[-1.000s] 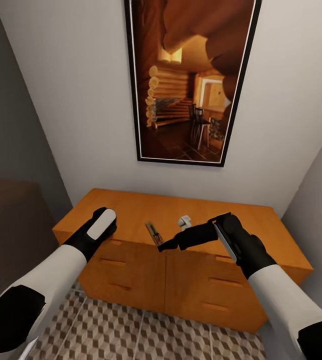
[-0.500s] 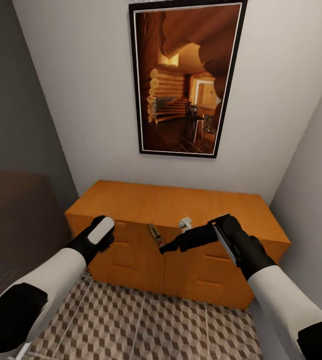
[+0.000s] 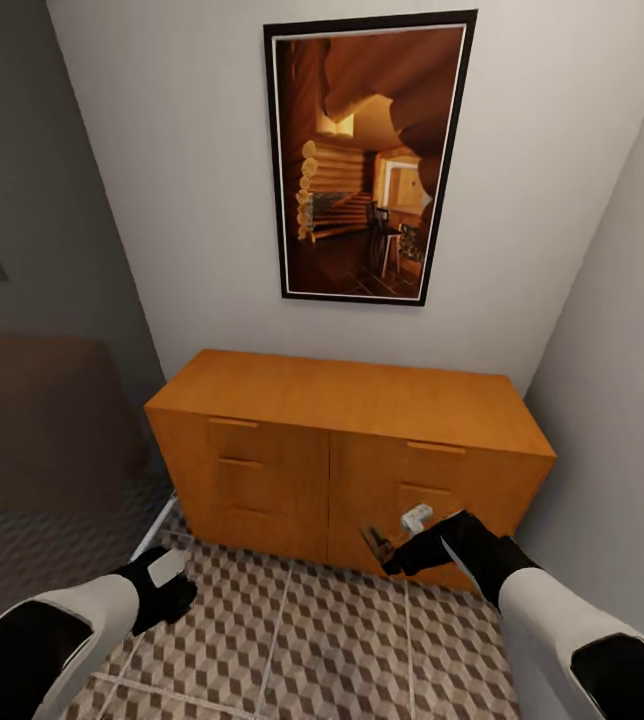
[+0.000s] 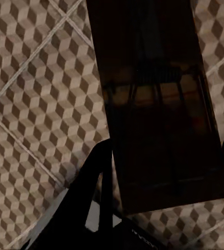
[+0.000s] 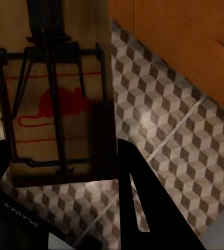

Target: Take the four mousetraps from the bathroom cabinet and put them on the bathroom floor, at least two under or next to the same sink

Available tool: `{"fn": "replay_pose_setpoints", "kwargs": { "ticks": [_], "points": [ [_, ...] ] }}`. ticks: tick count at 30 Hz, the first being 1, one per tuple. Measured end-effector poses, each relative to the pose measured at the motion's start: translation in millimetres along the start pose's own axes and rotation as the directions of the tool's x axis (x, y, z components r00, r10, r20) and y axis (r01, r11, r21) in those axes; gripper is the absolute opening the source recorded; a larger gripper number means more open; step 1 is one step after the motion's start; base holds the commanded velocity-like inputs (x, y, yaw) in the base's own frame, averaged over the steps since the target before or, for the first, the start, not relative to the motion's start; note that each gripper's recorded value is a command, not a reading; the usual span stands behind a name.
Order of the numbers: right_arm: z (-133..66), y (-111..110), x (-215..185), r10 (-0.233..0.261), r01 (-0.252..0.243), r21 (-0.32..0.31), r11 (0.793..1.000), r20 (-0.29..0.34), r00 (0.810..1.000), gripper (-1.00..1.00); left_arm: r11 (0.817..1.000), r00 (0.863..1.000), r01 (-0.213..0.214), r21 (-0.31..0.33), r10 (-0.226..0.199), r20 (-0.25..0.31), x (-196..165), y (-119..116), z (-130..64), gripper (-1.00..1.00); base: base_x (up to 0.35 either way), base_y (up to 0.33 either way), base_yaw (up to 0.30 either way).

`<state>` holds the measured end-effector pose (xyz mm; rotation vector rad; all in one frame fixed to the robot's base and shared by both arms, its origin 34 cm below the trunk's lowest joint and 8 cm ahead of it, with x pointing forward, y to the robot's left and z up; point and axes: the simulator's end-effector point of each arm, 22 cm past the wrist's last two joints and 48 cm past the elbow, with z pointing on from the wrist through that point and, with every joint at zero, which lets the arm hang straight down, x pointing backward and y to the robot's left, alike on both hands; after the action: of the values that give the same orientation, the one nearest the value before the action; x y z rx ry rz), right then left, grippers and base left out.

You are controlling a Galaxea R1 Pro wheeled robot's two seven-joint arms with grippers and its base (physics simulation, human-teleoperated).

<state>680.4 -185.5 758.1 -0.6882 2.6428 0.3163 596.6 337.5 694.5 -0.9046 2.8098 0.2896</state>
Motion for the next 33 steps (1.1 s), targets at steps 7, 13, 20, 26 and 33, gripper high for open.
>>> {"fn": "replay_pose_setpoints", "kwargs": {
  "ticks": [7, 13, 20, 26, 33],
  "points": [
    [39.0, -5, 118, -0.003, 0.008, 0.080, 0.997, -0.063, 0.998, -1.00, 0.996, 0.996, -0.091, -0.023, 0.091, 0.017, 96, 65, 59.3, -1.00, -0.008, 0.000, 0.000],
    [56.3, 18, 212, -0.014, 0.024, 0.160, 0.987, -0.062, 0.998, -1.00, 0.937, 0.942, -0.336, 0.091, 0.335, 0.026, 160, 78, 79.6, -1.00, 0.000, 0.000, 0.000],
    [51.2, 26, 290, 0.003, 0.015, 0.295, 0.955, -0.063, 0.998, -1.00, 0.754, 0.788, -0.605, 0.255, 0.612, 0.059, 248, 92, 85.7, -1.00, 0.000, 0.000, 0.000],
    [50.3, 40, 312, 0.006, 0.012, 0.281, 0.960, -0.063, 0.998, -1.00, 0.690, 0.728, -0.677, 0.256, 0.680, 0.090, 268, 104, 86.9, -1.00, 0.000, 0.000, 0.000],
    [61.3, 78, 304, 0.009, 0.001, 0.231, 0.973, -0.044, 0.999, -1.00, 0.688, 0.725, -0.681, 0.253, 0.683, 0.093, 268, 105, 87.2, -1.00, 0.000, 0.000, 0.053]
  ]
}}
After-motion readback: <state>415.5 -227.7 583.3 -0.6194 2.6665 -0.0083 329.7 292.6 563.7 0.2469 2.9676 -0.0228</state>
